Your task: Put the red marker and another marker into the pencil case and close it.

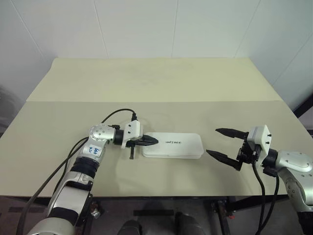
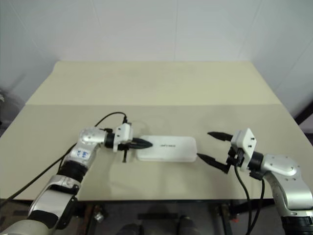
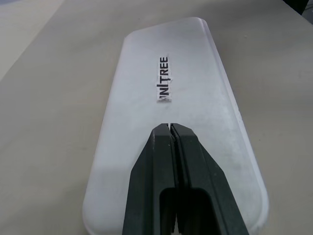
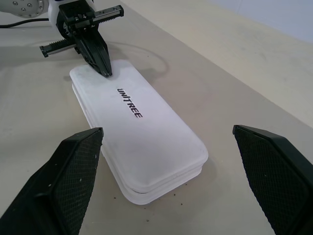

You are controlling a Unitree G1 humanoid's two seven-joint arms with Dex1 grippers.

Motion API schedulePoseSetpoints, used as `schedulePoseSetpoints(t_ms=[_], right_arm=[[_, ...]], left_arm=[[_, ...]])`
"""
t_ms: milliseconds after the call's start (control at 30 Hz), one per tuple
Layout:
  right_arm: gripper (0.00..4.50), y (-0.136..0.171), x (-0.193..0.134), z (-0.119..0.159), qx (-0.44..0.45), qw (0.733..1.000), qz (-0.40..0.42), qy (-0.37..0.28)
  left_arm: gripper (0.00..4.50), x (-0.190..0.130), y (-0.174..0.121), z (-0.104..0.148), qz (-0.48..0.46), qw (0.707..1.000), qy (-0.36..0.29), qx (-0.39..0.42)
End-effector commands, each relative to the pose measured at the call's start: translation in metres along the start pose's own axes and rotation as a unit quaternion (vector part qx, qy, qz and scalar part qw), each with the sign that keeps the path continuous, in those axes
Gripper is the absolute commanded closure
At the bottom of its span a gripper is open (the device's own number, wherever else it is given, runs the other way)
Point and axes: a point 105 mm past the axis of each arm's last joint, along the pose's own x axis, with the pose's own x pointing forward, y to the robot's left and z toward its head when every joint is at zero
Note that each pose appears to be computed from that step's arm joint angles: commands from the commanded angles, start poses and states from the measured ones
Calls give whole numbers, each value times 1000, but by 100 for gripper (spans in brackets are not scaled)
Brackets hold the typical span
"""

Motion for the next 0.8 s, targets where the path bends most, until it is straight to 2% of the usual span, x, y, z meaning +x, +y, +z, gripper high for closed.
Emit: schedulePoseSetpoints(t_ms=[33, 400, 600, 800], right_arm=[[0, 0, -4, 14, -16, 999, -18, -24], [0, 5, -4, 12, -7, 999, -34, -31], [0, 3, -1, 10, -6, 999, -33, -33], [0, -1, 2, 11, -8, 999, -30, -36]], left_arm=[[446, 2, 0, -9, -6, 999, 37, -11], [446, 14, -6, -7, -48, 995, 77, -44], [446, 25, -11, 2, -57, 995, 67, -54], [446, 29, -15, 0, -59, 994, 68, -65]])
